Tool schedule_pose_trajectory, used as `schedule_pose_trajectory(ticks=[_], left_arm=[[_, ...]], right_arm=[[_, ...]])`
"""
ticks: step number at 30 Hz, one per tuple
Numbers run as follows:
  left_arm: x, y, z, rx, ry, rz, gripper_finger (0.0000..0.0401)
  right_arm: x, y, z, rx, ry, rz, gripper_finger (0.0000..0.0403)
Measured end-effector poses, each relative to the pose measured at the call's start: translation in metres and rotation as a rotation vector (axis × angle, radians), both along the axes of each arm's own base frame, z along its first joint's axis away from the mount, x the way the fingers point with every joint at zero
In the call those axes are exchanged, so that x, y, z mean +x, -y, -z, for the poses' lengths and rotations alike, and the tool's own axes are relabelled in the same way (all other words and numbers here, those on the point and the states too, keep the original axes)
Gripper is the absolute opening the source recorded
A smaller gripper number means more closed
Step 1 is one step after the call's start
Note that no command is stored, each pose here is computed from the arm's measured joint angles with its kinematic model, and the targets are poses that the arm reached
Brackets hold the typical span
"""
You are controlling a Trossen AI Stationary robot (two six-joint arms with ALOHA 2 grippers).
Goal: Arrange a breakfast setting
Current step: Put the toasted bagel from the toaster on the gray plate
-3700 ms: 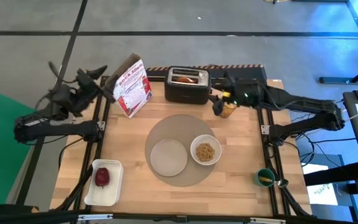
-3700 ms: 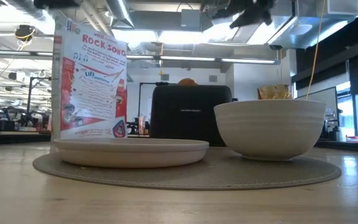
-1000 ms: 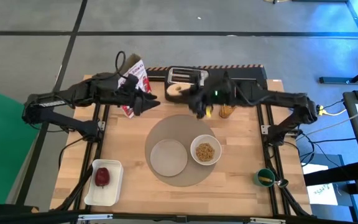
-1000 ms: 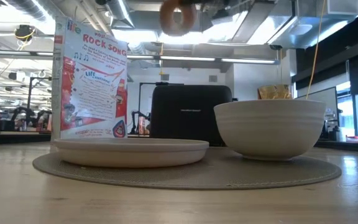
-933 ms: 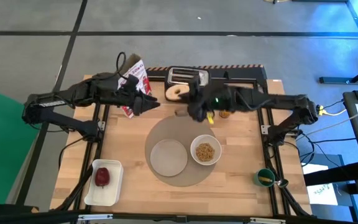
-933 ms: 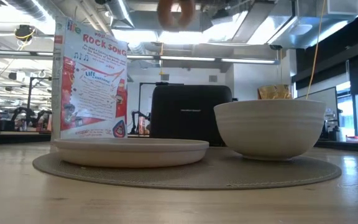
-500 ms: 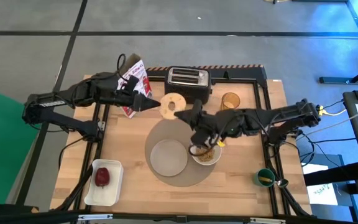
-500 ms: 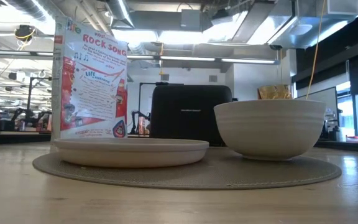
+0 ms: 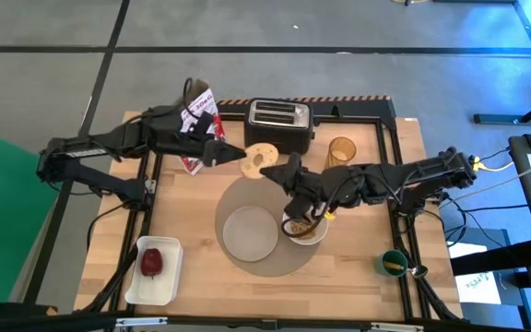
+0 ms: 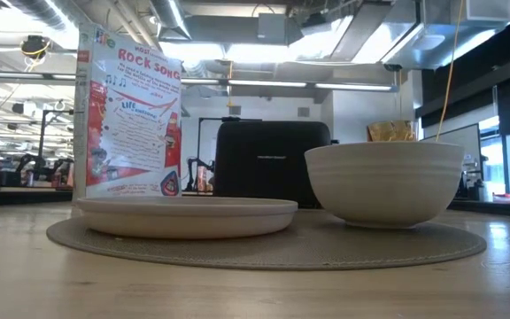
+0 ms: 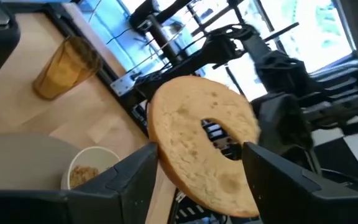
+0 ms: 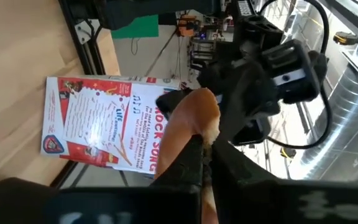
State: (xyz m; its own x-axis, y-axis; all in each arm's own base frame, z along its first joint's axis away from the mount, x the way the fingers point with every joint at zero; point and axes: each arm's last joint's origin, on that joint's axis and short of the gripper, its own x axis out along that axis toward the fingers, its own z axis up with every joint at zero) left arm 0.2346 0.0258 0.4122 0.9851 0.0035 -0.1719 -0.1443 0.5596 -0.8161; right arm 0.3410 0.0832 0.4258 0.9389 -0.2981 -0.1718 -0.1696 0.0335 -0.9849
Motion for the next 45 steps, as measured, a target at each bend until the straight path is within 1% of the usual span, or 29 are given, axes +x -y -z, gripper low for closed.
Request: schedule_pose_trajectory(ticks=[4,7,10,12,16,19,22,25,27,30,32,35,38,40,42,45], left_arm=[[0.001,0.0,0.003,-0.028,-0.027,-0.014,0.0224],[0.001,-0.001,0.003,-0.029,-0.027,-0.027,0.0224],[0.002,0.0,-0.002,-0.023,0.023,-0.007,0.0226],[0.002,0.0,-0.005,0.0,0.062,0.01,0.0227],[0.005,-0.001,-0.005,0.006,0.064,-0.008,0.022],[0.01,-0.001,-0.001,0.0,0.047,0.012,0.0207],[0.014,0.0,0.002,-0.009,0.036,0.047,0.0184],[0.018,0.003,0.005,-0.025,0.025,0.062,0.0149],[0.018,0.003,0.004,-0.029,0.029,0.064,0.0121],[0.015,0.003,0.002,-0.018,0.042,0.064,0.0078],[0.013,0.003,0.0,-0.001,0.049,0.058,0.0054],[0.01,0.003,-0.002,0.056,0.051,0.04,0.0029],[0.009,0.003,0.001,0.108,0.025,0.019,0.0022],[0.008,0.002,0.004,0.122,-0.008,0.0,0.0024],[0.008,0.001,0.007,0.134,-0.041,-0.02,0.003],[0.006,0.0,0.013,0.157,-0.116,-0.054,0.0033]], right_arm=[[-0.001,-0.003,-0.003,-0.046,0.015,0.016,0.0004],[-0.002,-0.007,-0.004,-0.067,0.024,0.008,0.0003],[-0.002,-0.007,-0.004,-0.067,0.023,0.006,0.0004],[-0.001,-0.007,-0.004,-0.066,0.023,-0.003,0.0006],[-0.001,-0.008,-0.004,-0.063,0.021,-0.021,0.0008],[-0.001,-0.007,-0.004,-0.064,0.02,-0.018,0.0008],[-0.001,-0.008,-0.004,-0.063,0.018,-0.021,0.0008],[-0.002,-0.008,-0.003,-0.062,0.01,-0.022,0.0009],[-0.002,-0.008,-0.003,-0.035,0.02,-0.011,0.0011],[-0.002,-0.008,-0.003,0.066,0.053,0.009,0.002],[-0.002,-0.007,-0.003,0.179,0.089,0.029,0.0031],[-0.001,-0.008,-0.001,0.393,0.128,0.036,0.0049],[-0.002,-0.01,0.004,0.64,0.118,0.008,0.007],[-0.002,-0.011,0.005,0.776,0.109,-0.011,0.0087],[-0.002,-0.012,0.008,0.848,0.091,-0.007,0.0105],[-0.002,-0.009,0.011,0.901,0.085,0.04,0.0133]])
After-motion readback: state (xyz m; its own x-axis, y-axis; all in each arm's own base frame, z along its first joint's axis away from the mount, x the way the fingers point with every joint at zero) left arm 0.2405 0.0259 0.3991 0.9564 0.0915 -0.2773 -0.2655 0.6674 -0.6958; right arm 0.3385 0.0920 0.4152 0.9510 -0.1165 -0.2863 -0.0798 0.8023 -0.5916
